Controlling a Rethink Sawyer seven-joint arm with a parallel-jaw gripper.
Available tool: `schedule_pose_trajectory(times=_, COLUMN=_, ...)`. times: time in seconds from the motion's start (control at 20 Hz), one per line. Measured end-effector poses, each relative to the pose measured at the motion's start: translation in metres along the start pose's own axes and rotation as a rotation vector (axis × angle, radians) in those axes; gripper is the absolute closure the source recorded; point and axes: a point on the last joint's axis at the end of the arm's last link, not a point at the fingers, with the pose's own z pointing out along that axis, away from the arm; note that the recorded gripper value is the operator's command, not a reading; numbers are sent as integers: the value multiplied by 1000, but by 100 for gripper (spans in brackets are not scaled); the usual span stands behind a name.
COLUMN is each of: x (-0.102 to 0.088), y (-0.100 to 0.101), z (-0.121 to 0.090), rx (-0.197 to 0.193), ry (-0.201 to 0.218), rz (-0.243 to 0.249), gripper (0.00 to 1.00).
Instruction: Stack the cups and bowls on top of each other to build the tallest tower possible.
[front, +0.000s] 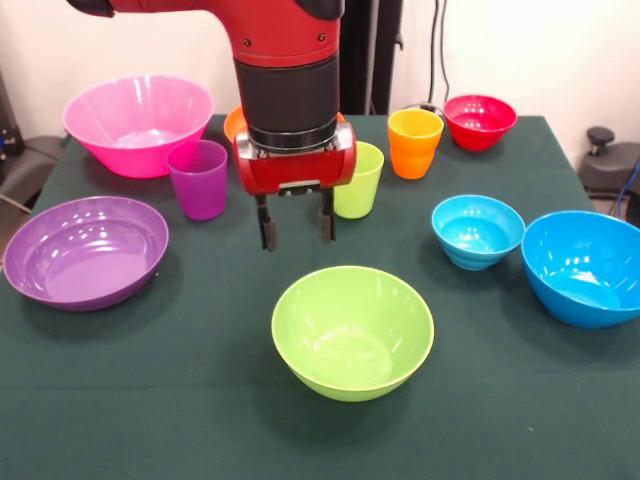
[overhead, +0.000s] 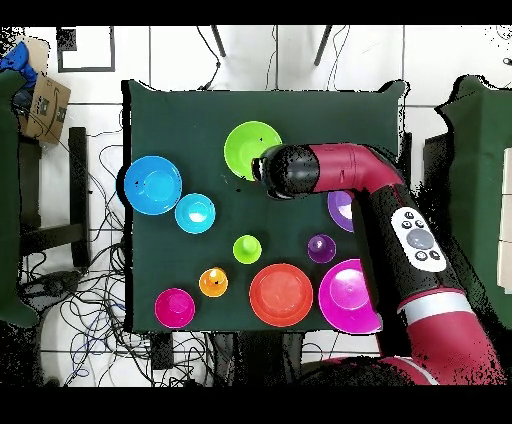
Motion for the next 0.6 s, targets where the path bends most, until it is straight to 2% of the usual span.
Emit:
schedule_pose_trajectory(times=0.1, x=1, y=2, z=-1, rx=-7, ry=21, rz=-38, gripper=0)
schedule_pose_trajectory(times=0.35, x=6, y=10, z=-5, rx=-31, ry=85, rz=-171, gripper=0)
schedule_pose_trajectory(times=0.5, x=7, y=14, z=-8, rx=-40, ry=95, rz=-237, gripper=0)
schedule_pose_trajectory(times=0.6, x=8, y=17, z=-11, rx=-40, ry=94, rz=-255, gripper=0)
